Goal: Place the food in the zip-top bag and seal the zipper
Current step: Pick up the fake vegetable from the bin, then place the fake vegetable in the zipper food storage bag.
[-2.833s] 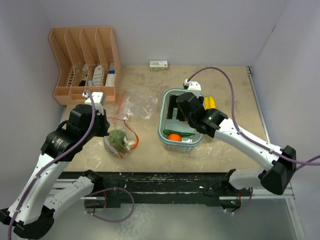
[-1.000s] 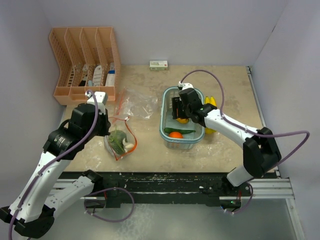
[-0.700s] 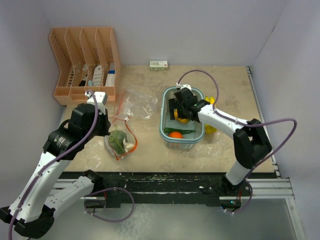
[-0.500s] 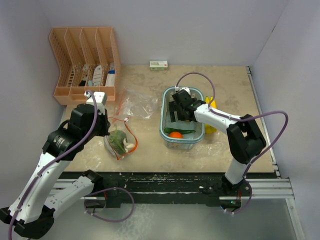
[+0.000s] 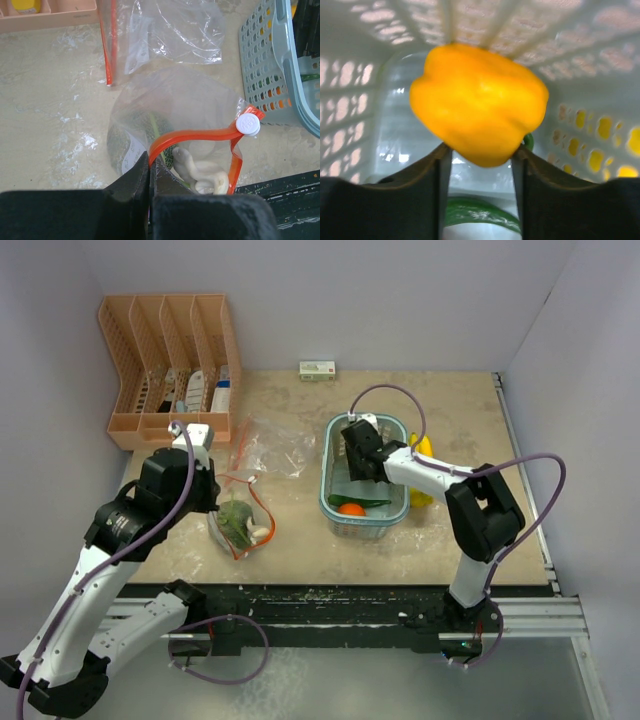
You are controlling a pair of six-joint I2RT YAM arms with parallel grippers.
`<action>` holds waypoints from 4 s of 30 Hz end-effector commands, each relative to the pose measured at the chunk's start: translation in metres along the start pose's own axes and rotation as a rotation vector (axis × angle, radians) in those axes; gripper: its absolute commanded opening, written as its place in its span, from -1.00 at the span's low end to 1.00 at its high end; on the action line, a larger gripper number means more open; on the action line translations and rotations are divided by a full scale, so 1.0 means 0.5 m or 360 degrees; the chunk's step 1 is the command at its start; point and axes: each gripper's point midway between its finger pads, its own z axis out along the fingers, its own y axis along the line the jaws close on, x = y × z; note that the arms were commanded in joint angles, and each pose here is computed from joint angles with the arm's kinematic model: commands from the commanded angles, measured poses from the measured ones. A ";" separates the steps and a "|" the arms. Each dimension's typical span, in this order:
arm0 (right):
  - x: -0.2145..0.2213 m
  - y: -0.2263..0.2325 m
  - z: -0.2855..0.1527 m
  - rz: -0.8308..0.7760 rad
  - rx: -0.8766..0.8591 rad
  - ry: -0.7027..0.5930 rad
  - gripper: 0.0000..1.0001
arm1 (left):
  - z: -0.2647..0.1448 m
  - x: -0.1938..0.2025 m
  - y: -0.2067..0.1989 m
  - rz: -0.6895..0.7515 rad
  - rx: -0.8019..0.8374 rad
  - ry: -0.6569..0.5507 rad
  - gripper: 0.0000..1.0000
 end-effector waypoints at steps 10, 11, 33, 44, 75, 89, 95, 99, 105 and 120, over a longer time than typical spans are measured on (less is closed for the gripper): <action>-0.094 -0.021 -0.110 0.0200 -0.0072 -0.0304 -0.69 | -0.013 -0.029 0.001 -0.0002 -0.0003 -0.0090 -1.00; -0.100 -0.010 -0.129 0.0211 -0.0159 -0.0333 -0.73 | -0.013 -0.029 0.001 -0.0002 -0.0002 -0.0090 -1.00; -0.104 -0.038 -0.039 0.0418 0.0219 -0.0168 0.99 | -0.011 -0.026 -0.006 -0.0003 0.0029 -0.0088 -1.00; -0.023 -0.061 0.057 0.0461 0.0386 0.0016 1.00 | -0.015 -0.026 -0.007 0.0008 0.0046 -0.0099 -1.00; -0.200 0.116 -0.412 0.0080 -0.0749 -0.0721 -0.39 | -0.004 -0.028 -0.003 0.0013 0.0009 -0.0081 -1.00; -0.047 0.435 -0.717 -0.0345 -0.1798 -0.0855 -0.38 | -0.008 -0.033 -0.003 -0.0002 0.0003 -0.0080 -1.00; -0.013 0.516 -0.680 -0.0416 -0.1846 -0.0727 -0.39 | -0.009 -0.029 -0.003 -0.0009 0.0008 -0.0079 -1.00; -0.012 0.540 -0.620 -0.0339 -0.1705 -0.0673 -0.39 | -0.013 -0.033 -0.007 -0.0014 0.0026 -0.0089 -1.00; -0.043 0.562 -0.588 -0.0169 -0.1560 -0.0620 -0.36 | -0.017 -0.037 -0.021 -0.0035 0.0085 -0.0099 -1.00; -0.111 0.545 -0.549 -0.0079 -0.1176 -0.0654 0.99 | -0.009 -0.029 -0.023 -0.0043 0.0091 -0.0087 -1.00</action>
